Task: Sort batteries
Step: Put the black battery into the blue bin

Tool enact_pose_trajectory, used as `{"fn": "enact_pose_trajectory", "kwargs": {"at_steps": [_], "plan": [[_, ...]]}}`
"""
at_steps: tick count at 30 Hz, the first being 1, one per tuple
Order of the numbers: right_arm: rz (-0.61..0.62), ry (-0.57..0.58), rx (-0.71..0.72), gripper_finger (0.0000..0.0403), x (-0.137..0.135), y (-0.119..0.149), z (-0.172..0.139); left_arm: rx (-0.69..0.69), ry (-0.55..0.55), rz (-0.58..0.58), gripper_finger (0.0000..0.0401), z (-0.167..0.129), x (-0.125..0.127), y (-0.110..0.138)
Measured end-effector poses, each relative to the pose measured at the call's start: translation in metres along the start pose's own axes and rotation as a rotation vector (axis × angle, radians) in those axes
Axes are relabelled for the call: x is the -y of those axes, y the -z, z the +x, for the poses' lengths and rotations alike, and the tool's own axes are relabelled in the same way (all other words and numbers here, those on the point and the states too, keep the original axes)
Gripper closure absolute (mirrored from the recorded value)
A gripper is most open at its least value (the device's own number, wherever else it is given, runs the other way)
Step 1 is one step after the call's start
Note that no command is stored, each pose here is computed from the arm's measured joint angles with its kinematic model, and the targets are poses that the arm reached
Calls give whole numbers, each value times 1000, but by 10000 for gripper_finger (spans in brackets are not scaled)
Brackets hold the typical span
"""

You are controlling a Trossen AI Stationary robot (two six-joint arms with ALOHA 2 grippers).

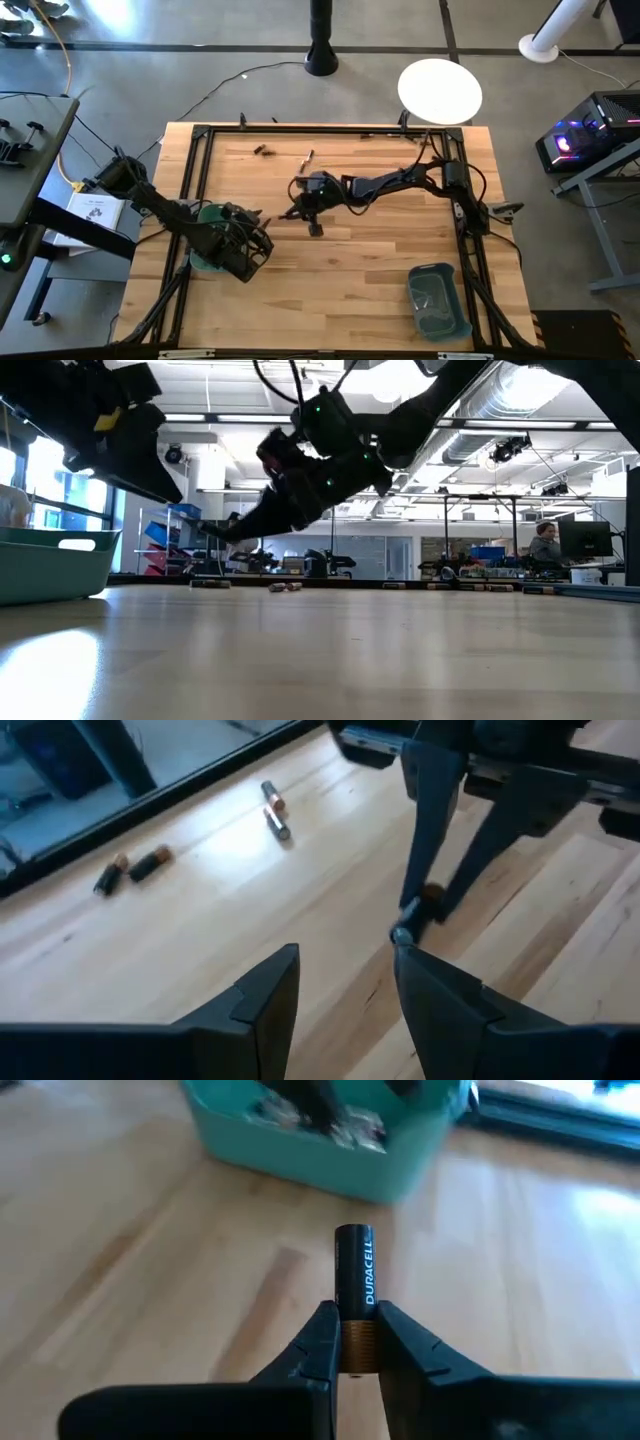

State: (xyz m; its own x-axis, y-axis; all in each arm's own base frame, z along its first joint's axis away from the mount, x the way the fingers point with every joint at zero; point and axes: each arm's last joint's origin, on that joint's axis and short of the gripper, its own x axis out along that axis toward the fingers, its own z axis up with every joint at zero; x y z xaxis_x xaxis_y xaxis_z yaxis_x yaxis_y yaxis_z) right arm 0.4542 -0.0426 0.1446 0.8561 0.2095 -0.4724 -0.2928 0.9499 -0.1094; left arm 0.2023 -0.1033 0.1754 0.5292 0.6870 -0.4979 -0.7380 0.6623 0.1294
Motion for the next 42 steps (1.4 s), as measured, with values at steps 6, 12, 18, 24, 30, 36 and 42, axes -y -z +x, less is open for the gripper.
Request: {"fn": "enact_pose_trajectory", "kwargs": {"at_steps": [6,12,18,24,30,36,42], "plan": [[-77,-27,63,375,-14,-11,3,-51,33,20,216,10,10,1],[-72,-34,29,375,-18,-8,4,-112,69,56,173,15,13,-1],[-96,166,-115,375,-15,-25,-19,-114,64,44,168,17,13,-2],[-78,314,-346,375,-20,-46,-69,-74,45,43,171,18,11,-6],[221,343,-604,375,-39,-53,-135,-33,4,62,171,25,-2,-28],[744,240,-838,375,-110,-64,-194,-2,-25,60,172,28,-11,-39],[1037,201,-1067,375,-204,-70,-221,1,-21,53,172,27,-10,-38]]}}
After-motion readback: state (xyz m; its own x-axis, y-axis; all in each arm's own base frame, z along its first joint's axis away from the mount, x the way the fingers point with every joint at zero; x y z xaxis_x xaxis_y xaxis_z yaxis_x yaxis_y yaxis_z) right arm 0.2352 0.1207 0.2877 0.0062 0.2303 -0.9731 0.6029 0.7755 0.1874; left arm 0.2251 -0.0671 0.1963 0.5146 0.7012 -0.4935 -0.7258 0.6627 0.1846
